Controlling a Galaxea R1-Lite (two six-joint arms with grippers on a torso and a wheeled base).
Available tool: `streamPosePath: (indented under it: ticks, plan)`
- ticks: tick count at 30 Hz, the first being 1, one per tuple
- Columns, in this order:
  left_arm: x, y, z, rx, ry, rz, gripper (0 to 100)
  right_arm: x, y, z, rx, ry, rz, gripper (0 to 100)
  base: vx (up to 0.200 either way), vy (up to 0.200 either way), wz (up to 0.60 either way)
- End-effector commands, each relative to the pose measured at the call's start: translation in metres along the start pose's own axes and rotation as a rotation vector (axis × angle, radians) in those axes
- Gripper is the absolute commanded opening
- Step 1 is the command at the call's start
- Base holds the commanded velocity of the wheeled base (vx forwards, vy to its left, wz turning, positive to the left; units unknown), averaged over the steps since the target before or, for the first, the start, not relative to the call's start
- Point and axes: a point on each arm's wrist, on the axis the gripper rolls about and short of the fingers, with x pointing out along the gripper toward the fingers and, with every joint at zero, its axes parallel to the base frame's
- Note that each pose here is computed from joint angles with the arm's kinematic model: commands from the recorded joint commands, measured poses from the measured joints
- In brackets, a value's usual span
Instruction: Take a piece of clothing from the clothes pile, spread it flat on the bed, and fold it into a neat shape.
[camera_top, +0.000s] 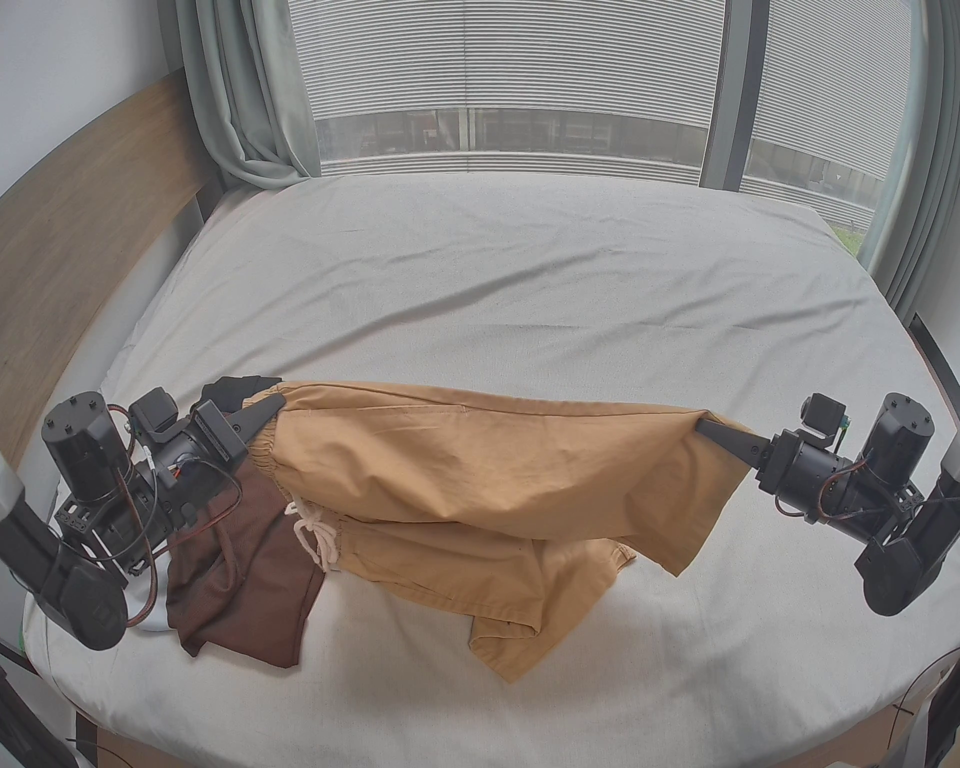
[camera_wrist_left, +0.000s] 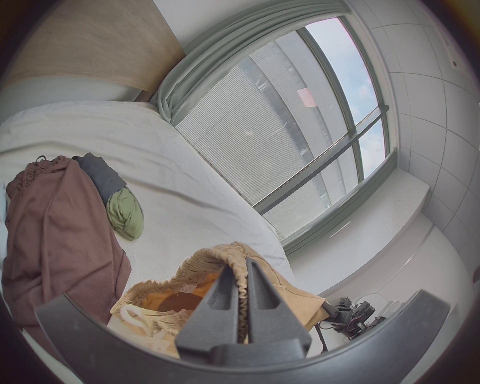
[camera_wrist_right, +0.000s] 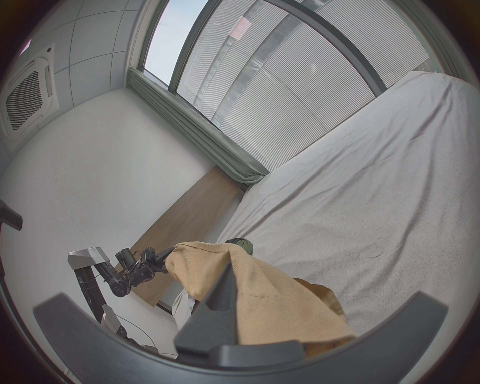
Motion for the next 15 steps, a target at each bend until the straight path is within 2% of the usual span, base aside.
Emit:
streamPosePath:
  ticks: [1,6,10,15]
  plan:
    - [0.017,0.025,-0.018,-0.033,0.024,0.022,0,0.011,-0.015,-0.003,0.013,0.008,-0.016,0,0.0,0.0,0.0]
    - [0.029,0.036,-0.022,-0.049,0.02,0.025,0,0.015,-0.03,0.0,0.015,-0.007,-0.035,0,0.0,0.0,0.0]
    - [0.035,0.035,-0.017,-0.09,0.002,0.006,0,0.015,-0.034,0.002,0.015,-0.012,-0.041,0,0.0,0.0,0.0]
    - [0.041,0.032,-0.012,-0.086,-0.015,-0.017,0,0.015,-0.037,0.008,0.013,-0.028,-0.039,0,0.0,0.0,0.0]
